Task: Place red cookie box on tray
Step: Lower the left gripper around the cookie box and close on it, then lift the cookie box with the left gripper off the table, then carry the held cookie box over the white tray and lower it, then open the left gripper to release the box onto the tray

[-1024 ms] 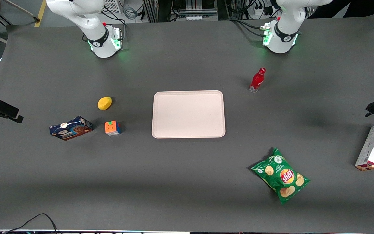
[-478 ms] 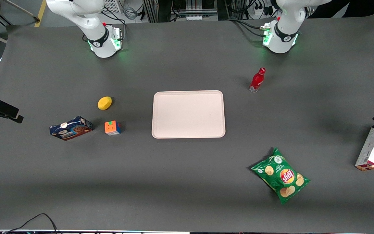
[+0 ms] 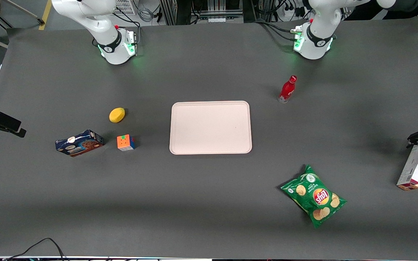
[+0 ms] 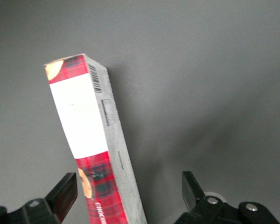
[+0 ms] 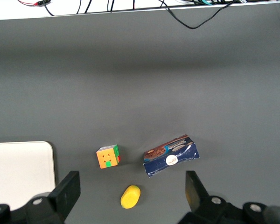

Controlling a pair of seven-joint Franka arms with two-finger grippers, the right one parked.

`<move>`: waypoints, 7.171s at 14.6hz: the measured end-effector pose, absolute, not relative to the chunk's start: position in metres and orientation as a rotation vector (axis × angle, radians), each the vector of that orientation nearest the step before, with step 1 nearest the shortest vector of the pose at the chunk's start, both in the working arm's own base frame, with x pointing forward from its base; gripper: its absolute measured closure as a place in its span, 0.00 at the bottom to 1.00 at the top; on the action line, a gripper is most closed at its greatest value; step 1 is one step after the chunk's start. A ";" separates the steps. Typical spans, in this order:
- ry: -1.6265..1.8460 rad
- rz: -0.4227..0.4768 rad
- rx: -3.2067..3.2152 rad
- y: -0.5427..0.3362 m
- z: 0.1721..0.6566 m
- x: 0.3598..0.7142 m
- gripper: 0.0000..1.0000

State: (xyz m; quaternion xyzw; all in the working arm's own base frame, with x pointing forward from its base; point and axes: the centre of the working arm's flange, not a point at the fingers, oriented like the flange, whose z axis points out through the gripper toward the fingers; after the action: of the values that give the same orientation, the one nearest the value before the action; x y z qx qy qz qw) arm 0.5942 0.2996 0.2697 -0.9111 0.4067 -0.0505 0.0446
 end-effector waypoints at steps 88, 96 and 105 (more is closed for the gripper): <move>-0.010 -0.043 -3.088 -0.445 0.283 0.399 0.78; 0.055 -0.072 -3.050 -0.441 0.237 0.405 0.78; 0.021 -0.062 -3.070 -0.433 0.224 0.418 0.69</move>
State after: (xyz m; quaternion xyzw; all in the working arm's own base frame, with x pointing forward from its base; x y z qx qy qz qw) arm 0.4176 -0.4334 0.2241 -0.9991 0.0070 -0.0203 0.0355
